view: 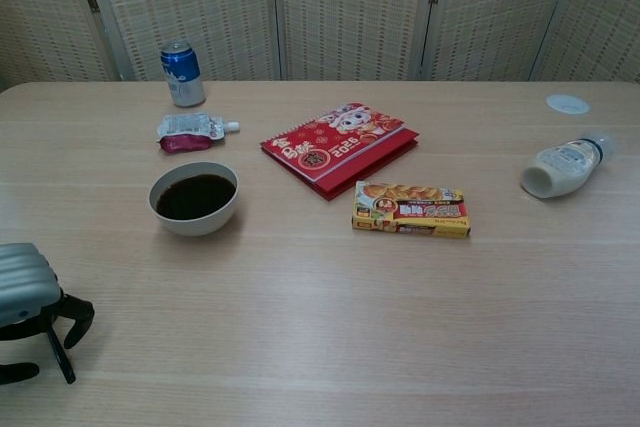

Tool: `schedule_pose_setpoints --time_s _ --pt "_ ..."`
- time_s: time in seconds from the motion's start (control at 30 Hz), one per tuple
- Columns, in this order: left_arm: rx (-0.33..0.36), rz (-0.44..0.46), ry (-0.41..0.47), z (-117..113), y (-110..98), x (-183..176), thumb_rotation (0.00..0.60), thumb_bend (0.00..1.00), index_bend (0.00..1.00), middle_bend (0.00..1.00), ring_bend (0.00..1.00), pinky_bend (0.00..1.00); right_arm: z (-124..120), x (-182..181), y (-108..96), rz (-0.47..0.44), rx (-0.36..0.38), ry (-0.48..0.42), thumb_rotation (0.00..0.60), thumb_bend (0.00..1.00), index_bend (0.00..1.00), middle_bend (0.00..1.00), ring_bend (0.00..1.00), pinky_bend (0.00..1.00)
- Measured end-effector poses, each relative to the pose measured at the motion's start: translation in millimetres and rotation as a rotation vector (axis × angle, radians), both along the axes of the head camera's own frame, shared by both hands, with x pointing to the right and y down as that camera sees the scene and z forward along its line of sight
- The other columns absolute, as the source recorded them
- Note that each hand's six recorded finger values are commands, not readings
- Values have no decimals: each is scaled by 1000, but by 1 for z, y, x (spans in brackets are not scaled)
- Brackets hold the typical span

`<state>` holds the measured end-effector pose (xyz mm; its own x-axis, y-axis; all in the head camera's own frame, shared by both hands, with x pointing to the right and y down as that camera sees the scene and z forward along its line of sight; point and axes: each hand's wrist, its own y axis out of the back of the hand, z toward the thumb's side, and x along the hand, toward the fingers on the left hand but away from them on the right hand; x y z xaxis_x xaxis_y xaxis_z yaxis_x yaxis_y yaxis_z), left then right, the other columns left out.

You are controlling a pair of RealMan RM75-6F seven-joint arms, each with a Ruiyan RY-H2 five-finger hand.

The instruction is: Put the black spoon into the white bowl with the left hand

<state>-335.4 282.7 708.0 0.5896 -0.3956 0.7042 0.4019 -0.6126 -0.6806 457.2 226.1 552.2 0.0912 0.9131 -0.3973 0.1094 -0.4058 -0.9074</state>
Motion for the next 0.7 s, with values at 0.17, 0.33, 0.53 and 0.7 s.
schedule_pose_setpoints --time_s 0.17,0.33,0.53,0.7 --pt "-9 -3 -4 2 1 -1 600 385 494 976 956 1000 0 -1 0 -1 -1 1 600 298 74 241 315 217" --pt "-16 -6 -7 4 2 -1 600 398 493 975 956 1000 0 -1 0 -1 -2 3 600 298 74 240 321 217" --pt "-17 -14 -5 6 1 -1 600 406 494 976 957 1000 0 -1 -1 -2 -3 3 600 294 74 241 321 217" --pt "-18 -18 -8 8 2 -1 600 406 499 976 956 1000 0 -1 -1 -2 -4 4 600 294 74 241 321 217"
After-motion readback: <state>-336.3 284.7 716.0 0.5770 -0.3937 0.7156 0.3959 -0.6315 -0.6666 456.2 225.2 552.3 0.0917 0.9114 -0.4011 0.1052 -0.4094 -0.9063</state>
